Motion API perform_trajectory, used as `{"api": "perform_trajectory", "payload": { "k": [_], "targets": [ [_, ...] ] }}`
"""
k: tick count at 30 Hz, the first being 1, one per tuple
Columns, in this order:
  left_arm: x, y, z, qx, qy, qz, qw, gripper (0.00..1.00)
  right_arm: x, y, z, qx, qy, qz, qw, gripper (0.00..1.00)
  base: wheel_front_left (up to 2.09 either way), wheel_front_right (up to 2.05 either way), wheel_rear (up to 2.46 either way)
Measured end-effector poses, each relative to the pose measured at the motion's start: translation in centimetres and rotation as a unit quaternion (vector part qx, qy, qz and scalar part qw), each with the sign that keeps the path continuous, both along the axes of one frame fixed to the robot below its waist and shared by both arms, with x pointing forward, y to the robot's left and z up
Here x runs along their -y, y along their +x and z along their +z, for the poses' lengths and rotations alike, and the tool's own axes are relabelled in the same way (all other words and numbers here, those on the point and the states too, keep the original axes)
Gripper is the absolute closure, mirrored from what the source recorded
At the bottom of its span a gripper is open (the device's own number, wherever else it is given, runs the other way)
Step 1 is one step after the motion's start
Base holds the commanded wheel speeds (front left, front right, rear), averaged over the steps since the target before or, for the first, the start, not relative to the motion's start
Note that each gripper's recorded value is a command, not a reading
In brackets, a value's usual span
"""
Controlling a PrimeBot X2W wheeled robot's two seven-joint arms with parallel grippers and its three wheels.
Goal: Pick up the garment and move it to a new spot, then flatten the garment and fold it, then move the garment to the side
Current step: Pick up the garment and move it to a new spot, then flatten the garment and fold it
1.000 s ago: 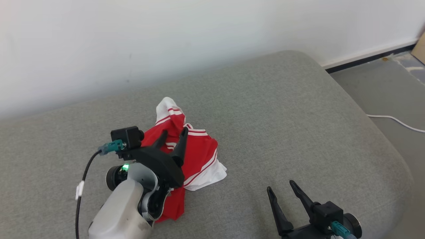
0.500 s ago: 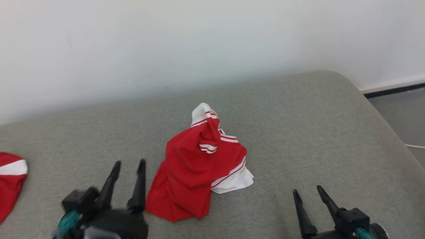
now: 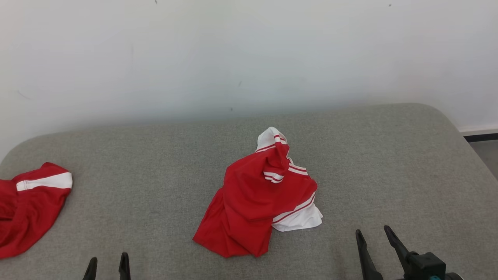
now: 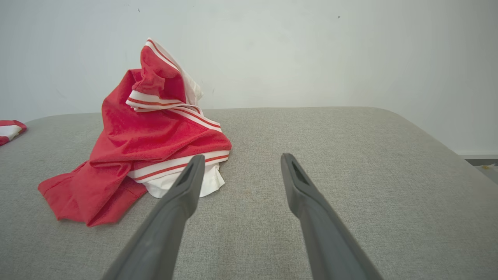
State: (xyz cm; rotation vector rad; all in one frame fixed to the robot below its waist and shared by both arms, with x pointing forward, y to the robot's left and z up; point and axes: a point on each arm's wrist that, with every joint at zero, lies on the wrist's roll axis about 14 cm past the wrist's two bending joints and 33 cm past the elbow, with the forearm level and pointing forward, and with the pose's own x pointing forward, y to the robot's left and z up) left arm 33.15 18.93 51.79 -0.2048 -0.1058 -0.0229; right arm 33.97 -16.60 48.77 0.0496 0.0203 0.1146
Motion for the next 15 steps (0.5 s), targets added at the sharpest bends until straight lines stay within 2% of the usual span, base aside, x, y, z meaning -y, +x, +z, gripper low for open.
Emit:
{"api": "perform_trajectory", "payload": {
  "k": [15],
  "targets": [
    [-0.39, -0.65, -0.03, 0.006, -0.004, 0.006, 1.0, 0.0, -0.1, -0.39, -0.58, -0.008, 0.005, -0.002, 1.0, 0.0, 0.0, 0.0, 0.0]
  ]
}}
